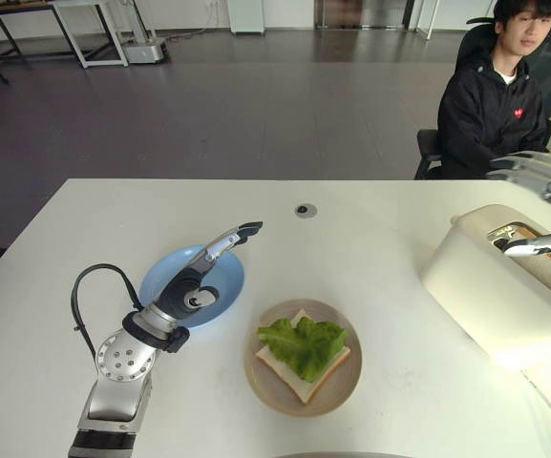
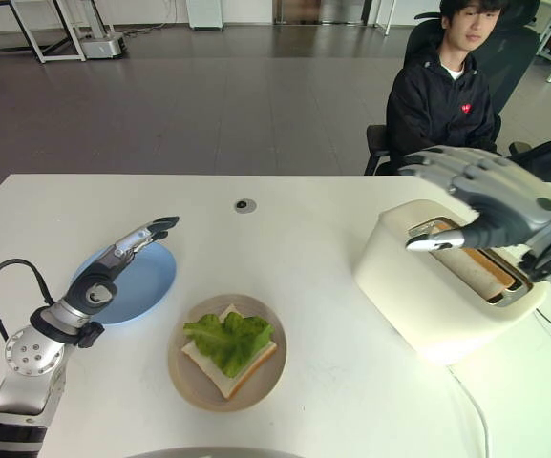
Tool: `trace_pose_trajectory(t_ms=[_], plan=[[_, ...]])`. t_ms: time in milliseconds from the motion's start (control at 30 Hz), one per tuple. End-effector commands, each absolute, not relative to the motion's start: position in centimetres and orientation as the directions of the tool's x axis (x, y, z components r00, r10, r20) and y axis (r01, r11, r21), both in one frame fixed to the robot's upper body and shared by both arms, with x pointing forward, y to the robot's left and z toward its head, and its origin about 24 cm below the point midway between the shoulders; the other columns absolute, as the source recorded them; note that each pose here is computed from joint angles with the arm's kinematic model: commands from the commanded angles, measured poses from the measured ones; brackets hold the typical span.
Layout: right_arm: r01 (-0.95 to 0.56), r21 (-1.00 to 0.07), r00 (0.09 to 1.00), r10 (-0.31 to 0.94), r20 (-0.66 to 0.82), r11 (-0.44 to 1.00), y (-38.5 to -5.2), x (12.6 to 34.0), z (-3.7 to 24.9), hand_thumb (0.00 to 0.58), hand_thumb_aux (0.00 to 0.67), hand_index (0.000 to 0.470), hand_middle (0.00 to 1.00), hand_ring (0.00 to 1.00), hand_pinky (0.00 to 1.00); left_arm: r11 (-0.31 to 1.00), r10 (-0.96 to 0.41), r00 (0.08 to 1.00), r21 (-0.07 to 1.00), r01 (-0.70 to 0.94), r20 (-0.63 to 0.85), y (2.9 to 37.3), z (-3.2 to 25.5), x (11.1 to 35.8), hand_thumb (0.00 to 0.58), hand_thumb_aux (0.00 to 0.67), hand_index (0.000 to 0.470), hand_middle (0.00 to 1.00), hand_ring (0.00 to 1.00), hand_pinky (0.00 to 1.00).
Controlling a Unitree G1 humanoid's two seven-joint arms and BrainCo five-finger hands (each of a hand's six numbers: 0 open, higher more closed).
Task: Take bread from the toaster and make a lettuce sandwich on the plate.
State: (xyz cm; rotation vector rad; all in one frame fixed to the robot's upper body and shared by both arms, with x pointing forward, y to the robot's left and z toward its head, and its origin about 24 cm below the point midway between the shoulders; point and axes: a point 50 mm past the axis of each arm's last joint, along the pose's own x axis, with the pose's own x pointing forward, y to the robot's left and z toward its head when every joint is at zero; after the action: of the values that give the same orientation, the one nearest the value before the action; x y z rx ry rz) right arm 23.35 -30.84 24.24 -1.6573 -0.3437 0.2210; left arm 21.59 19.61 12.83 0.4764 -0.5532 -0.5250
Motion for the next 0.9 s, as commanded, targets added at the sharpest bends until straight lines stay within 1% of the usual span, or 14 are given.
trace_pose_trajectory(t_ms=[33, 167, 200, 233, 300, 333, 367, 433, 533, 567, 633, 667, 700, 900], plan=[[-0.035, -0.993, 0.980, 0.192, -0.057, -0.117, -33.1, 23.3, 22.8, 0.000, 0.000, 0.000, 0.00, 0.00, 0.00, 0.767, -0.576, 0.728, 0.554, 0.323, 0.372, 19.8, 13.1, 21.7, 0.000, 0.000, 0.000, 0.00, 0.00, 0.00], [-0.100, -0.991, 0.989, 0.098, -0.109, -0.093, -34.4, 23.1, 22.1, 0.000, 0.000, 0.000, 0.00, 0.00, 0.00, 0.772, -0.565, 0.729, 0.561, 0.301, 0.387, 20.1, 13.4, 21.8, 0.000, 0.000, 0.000, 0.00, 0.00, 0.00], [-0.114, -0.989, 0.989, 0.088, -0.122, -0.089, -34.5, 23.0, 21.9, 0.027, 0.016, 0.011, 0.00, 0.00, 0.00, 0.774, -0.560, 0.730, 0.560, 0.294, 0.392, 20.2, 13.5, 21.9, 0.000, 0.000, 0.000, 0.00, 0.00, 0.00], [-0.127, -0.988, 0.987, 0.090, -0.135, -0.084, -34.4, 22.9, 21.7, 0.285, 0.192, 0.135, 0.00, 0.00, 0.00, 0.777, -0.556, 0.732, 0.560, 0.289, 0.394, 20.3, 13.6, 21.9, 0.000, 0.000, 0.000, 0.00, 0.00, 0.00], [-0.144, -0.986, 0.984, 0.096, -0.152, -0.079, -34.2, 22.9, 21.4, 0.366, 0.263, 0.184, 0.00, 0.00, 0.00, 0.779, -0.550, 0.736, 0.560, 0.282, 0.395, 20.4, 13.6, 22.0, 0.000, 0.000, 0.000, 0.00, 0.00, 0.00], [-0.148, -0.986, 0.983, 0.093, -0.155, -0.079, -34.2, 23.0, 21.3, 0.385, 0.281, 0.197, 0.00, 0.00, 0.00, 0.776, -0.548, 0.739, 0.566, 0.276, 0.391, 20.4, 13.5, 22.0, 0.000, 0.000, 0.000, 0.00, 0.00, 0.00], [-0.150, -0.986, 0.984, 0.091, -0.156, -0.078, -34.2, 23.0, 21.2, 0.436, 0.336, 0.236, 0.00, 0.00, 0.00, 0.768, -0.544, 0.747, 0.586, 0.259, 0.382, 20.5, 13.4, 22.2, 0.000, 0.000, 0.000, 0.00, 0.00, 0.00], [-0.156, -0.985, 0.980, 0.110, -0.163, -0.070, -33.9, 23.1, 21.0, 0.449, 0.352, 0.247, 0.00, 0.00, 0.00, 0.765, -0.532, 0.758, 0.597, 0.240, 0.378, 20.7, 13.3, 22.4, 0.000, 0.000, 0.000, 0.00, 0.00, 0.00], [-0.177, -0.982, 0.972, 0.145, -0.184, -0.061, -33.2, 23.2, 20.4, 0.443, 0.344, 0.241, 0.00, 0.00, 0.00, 0.764, -0.514, 0.773, 0.608, 0.216, 0.371, 21.1, 13.3, 22.6, 0.000, 0.000, 0.000, 0.00, 0.00, 0.00], [-0.177, -0.982, 0.970, 0.156, -0.184, -0.059, -33.0, 23.4, 20.3, 0.452, 0.355, 0.249, 0.00, 0.00, 0.00, 0.762, -0.507, 0.780, 0.613, 0.206, 0.368, 21.3, 13.2, 22.7, 0.000, 0.000, 0.000, 0.00, 0.00, 0.00], [-0.169, -0.984, 0.969, 0.174, -0.177, -0.058, -32.6, 23.6, 20.3, 0.543, 0.502, 0.352, 0.00, 0.00, 0.00, 0.765, -0.496, 0.788, 0.614, 0.196, 0.366, 21.5, 13.1, 22.7, 0.000, 0.000, 0.000, 0.00, 0.00, 0.00], [-0.162, -0.985, 0.968, 0.182, -0.170, -0.059, -32.5, 23.7, 20.3, 0.565, 0.562, 0.394, 0.00, 0.00, 0.00, 0.765, -0.493, 0.789, 0.614, 0.194, 0.366, 21.5, 13.1, 22.7, 0.000, 0.000, 0.000, 0.00, 0.00, 0.00], [-0.153, -0.986, 0.968, 0.192, -0.162, -0.058, -32.3, 23.7, 20.4, 0.580, 0.670, 0.470, 0.00, 0.00, 0.00, 0.766, -0.491, 0.791, 0.613, 0.192, 0.365, 21.5, 13.0, 22.8, 0.000, 0.000, 0.000, 0.00, 0.00, 0.00], [-0.101, -0.994, 0.970, 0.216, -0.108, -0.042, -32.1, 23.8, 21.1, 0.580, 0.670, 0.470, 0.00, 0.00, 0.00, 0.763, -0.479, 0.801, 0.622, 0.178, 0.359, 21.8, 12.8, 22.8, 0.000, 0.000, 0.000, 0.00, 0.00, 0.00]])
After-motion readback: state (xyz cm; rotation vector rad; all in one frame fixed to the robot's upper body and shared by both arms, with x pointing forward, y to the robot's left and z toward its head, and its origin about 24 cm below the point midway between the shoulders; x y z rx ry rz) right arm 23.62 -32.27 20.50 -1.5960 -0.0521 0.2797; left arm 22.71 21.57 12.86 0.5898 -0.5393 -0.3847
